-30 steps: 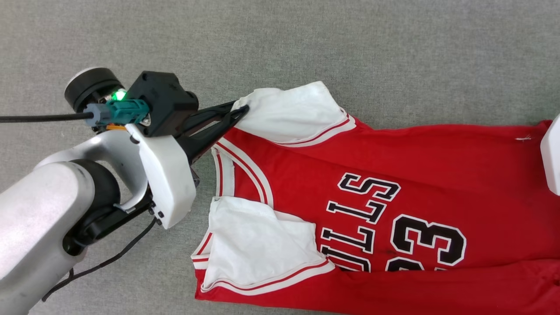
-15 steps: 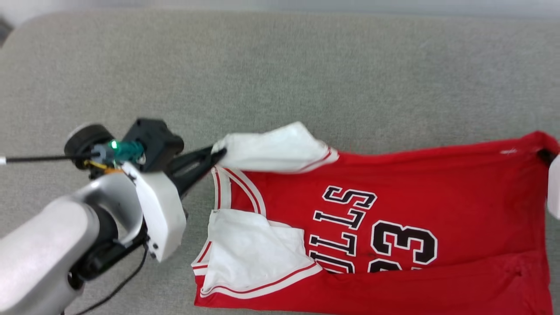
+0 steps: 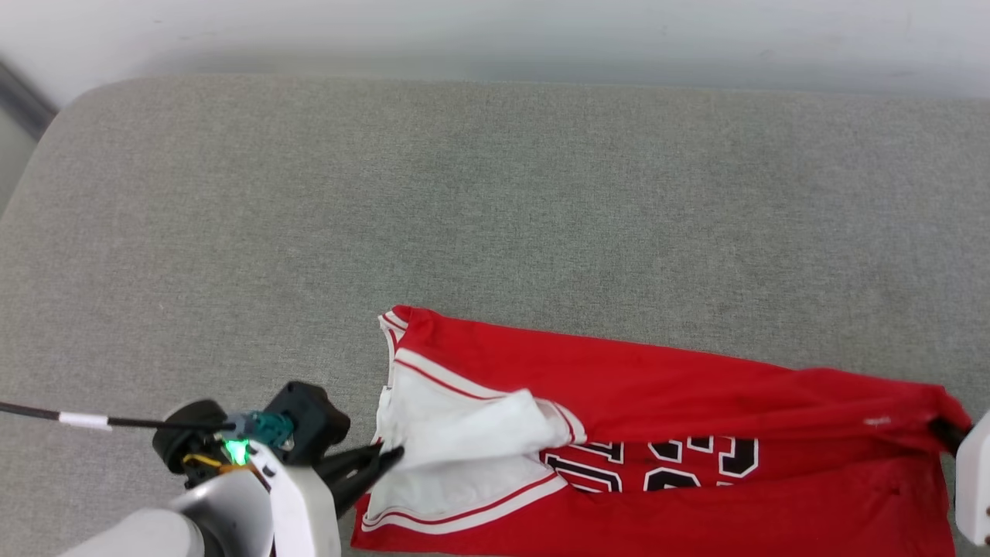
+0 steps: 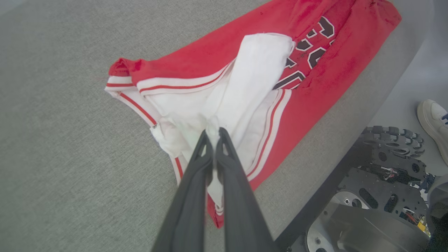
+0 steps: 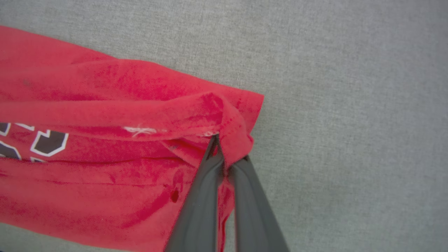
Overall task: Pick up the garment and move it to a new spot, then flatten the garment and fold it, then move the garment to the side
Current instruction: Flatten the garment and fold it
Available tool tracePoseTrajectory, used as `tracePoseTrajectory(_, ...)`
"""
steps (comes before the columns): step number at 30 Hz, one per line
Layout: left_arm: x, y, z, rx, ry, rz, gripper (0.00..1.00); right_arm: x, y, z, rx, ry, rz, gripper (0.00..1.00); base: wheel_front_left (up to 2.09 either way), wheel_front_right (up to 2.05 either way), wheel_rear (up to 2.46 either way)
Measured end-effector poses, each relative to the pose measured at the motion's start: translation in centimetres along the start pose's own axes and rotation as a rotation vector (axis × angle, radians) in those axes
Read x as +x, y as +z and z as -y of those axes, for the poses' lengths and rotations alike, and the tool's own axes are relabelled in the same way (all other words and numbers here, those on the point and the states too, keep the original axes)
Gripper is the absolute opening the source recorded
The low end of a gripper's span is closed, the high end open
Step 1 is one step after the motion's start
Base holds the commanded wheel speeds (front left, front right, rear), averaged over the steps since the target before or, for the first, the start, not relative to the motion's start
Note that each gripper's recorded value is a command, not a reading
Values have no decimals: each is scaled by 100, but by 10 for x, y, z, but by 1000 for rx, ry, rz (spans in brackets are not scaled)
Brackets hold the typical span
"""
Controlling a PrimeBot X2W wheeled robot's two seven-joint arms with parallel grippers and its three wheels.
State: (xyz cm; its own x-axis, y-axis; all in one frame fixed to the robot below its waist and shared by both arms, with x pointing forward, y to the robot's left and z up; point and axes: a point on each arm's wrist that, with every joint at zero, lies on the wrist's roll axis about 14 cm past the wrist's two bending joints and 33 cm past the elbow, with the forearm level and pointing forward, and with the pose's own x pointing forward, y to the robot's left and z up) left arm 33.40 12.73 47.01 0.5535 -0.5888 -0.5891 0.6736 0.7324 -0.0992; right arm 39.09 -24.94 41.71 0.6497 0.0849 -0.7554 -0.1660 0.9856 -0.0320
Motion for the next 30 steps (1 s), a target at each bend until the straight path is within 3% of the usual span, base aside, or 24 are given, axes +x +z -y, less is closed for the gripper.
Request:
tracePoseTrajectory(9,4,-52,9,-43,-9,-153,0,-11,-54,0,-39,5,-153,0,0,0,0)
tracePoseTrajectory(19,24,-82,7,-64,-28,-219,0,-3,-79,-3,-95,26,-241,0,0,0,0)
tracePoseTrajectory(20,25,-83,8,-63,-33,-223,0,-2,-81,-4,-96,29,-244,5,0,0,0)
tracePoseTrajectory(21,27,-84,7,-64,-31,-225,0,-1,-82,-4,-97,32,-245,48,0,0,0)
tracePoseTrajectory(22,28,-84,8,-65,-33,-223,33,1,-81,-6,-92,39,-240,100,0,0,0)
tracePoseTrajectory(23,29,-84,8,-66,-36,-223,69,1,-81,-6,-79,41,-239,100,0,0,0)
tracePoseTrajectory(24,30,-84,8,-67,-35,-218,94,2,-81,-6,-74,43,-240,100,0,0,0)
tracePoseTrajectory(26,31,-82,8,-68,-29,-205,100,1,-78,-4,-73,40,-232,100,0,0,0)
tracePoseTrajectory(30,30,-73,8,-72,-6,-143,100,-5,-67,-6,-56,46,-181,100,0,0,0)
